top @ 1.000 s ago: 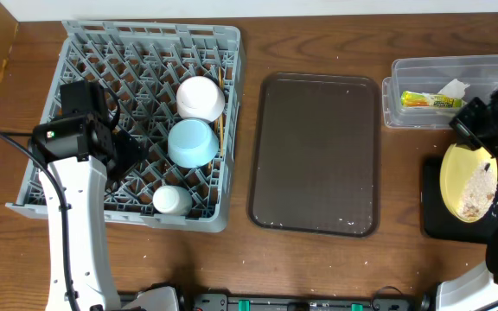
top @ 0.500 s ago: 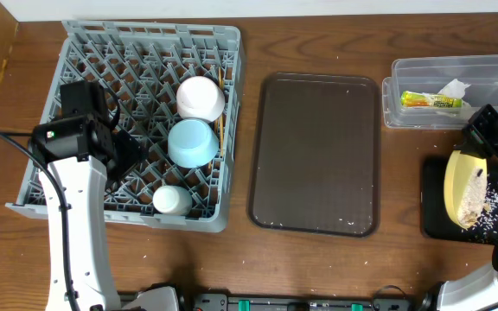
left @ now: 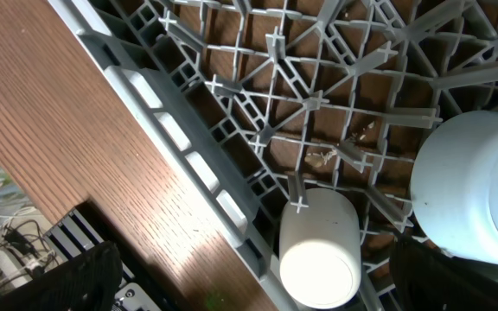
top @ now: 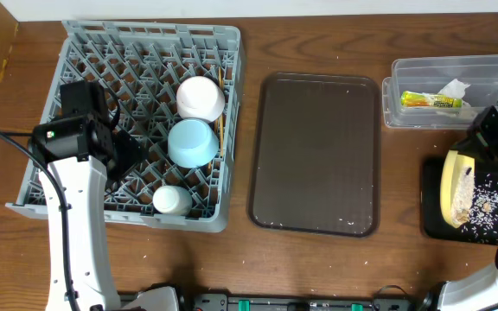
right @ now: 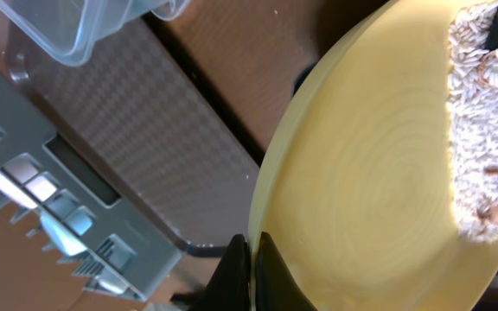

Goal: Sort waste into correct bins and load items into the dishwasher
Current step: 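Tilt the yellow plate to dump the rice onto the black tray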

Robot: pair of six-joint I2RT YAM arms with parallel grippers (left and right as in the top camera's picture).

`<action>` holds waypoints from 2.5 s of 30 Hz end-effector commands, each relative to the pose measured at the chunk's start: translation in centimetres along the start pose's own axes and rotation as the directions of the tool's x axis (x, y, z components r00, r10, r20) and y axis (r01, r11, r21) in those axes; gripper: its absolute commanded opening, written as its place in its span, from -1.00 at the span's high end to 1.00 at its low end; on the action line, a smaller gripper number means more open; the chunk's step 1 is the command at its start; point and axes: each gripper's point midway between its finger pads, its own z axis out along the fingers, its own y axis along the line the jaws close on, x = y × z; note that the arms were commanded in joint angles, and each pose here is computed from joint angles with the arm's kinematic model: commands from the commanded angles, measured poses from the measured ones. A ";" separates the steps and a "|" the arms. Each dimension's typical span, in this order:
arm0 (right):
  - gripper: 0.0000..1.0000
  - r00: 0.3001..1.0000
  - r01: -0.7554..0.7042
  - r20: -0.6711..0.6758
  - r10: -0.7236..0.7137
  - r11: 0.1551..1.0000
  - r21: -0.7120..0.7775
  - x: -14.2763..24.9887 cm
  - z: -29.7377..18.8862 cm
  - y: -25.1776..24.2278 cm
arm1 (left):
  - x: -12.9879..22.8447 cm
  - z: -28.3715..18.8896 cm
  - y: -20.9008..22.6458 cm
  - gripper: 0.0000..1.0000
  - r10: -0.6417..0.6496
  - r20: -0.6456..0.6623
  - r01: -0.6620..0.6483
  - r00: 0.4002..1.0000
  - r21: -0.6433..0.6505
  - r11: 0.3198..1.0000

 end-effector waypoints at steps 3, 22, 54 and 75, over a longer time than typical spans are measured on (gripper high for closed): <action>0.98 0.996 0.027 0.090 -0.021 0.997 -0.074 0.0 -3.5 0.1 | -0.2 -0.1 0.4 -1.00 0.006 0.011 -0.005 1.000 -0.018 1.000; 0.98 0.985 0.125 0.144 -0.099 0.975 -0.186 0.6 -6.1 0.5 | -0.2 -0.1 0.4 -1.00 0.006 0.011 -0.005 1.000 -0.018 1.000; 0.98 0.980 0.121 0.183 -0.079 0.966 -0.229 -0.4 -6.6 0.9 | -0.2 -0.1 0.4 -1.00 0.006 0.011 -0.005 1.000 -0.018 1.000; 0.97 0.988 0.086 0.151 -0.026 0.909 -0.408 0.5 -8.7 1.2 | -0.2 -0.1 0.4 -1.00 0.006 0.011 -0.005 1.000 -0.018 1.000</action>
